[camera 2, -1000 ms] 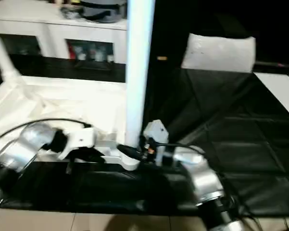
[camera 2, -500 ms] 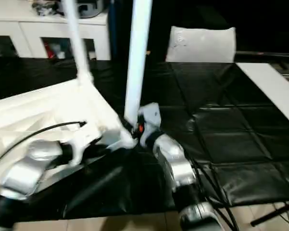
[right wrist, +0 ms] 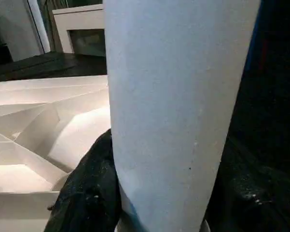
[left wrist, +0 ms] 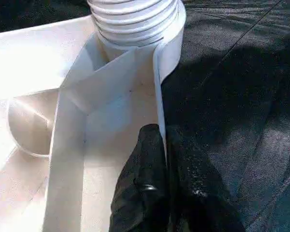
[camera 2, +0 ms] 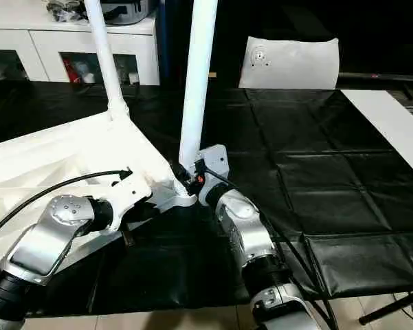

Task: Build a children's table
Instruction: Rotate leg to tighten

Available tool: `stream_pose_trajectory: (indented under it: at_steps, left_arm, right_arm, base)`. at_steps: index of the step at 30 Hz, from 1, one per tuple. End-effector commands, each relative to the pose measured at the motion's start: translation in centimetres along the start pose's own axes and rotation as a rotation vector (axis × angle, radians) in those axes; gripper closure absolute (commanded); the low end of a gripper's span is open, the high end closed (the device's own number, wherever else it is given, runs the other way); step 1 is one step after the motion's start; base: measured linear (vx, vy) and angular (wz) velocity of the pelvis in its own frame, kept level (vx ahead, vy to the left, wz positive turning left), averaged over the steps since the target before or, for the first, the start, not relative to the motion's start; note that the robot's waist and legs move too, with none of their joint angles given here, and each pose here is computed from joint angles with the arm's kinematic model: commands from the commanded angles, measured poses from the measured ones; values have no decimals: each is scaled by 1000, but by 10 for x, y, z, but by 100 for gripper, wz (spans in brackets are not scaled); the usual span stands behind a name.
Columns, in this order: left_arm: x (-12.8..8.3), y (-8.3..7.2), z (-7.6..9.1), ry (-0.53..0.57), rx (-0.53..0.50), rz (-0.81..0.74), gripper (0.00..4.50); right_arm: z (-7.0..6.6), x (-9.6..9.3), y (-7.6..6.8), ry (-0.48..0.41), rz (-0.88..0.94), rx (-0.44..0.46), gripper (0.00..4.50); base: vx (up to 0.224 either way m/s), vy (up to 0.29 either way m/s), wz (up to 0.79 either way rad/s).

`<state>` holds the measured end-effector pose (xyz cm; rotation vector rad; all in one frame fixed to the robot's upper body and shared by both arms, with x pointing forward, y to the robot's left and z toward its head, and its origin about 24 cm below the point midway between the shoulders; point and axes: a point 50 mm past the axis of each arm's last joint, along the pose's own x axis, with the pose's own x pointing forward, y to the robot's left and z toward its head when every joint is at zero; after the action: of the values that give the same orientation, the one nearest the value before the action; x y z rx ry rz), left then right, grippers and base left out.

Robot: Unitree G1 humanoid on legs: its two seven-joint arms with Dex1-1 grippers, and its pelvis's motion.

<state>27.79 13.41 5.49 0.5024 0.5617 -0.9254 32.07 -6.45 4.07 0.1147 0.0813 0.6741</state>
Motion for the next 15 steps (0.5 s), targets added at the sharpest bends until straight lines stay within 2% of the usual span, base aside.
stream_pose_trajectory:
  at_steps: [1,9,10,14,15]
  left_arm:
    - [7,-9,2,25,29,-52,450]
    - [6,-2,1,28,40,-30,450]
    - [5,0,1,29,47,-20,450]
    - [4,5,0,28,64,-7,450]
    - [4,7,0,27,69,-7,450]
  right_arm:
    - [-38,-13,-7,189,-51,69,205]
    - [-38,-14,-4,187,7,42,128]
    - [-38,-16,-4,184,12,27,128]
    - [-37,-24,-5,173,34,43,82]
    - [-37,-28,-6,159,36,58,82]
  base:
    - [0,0,0]
    - [0,0,0]
    - [0,0,0]
    - [0,0,0]
    - [0,0,0]
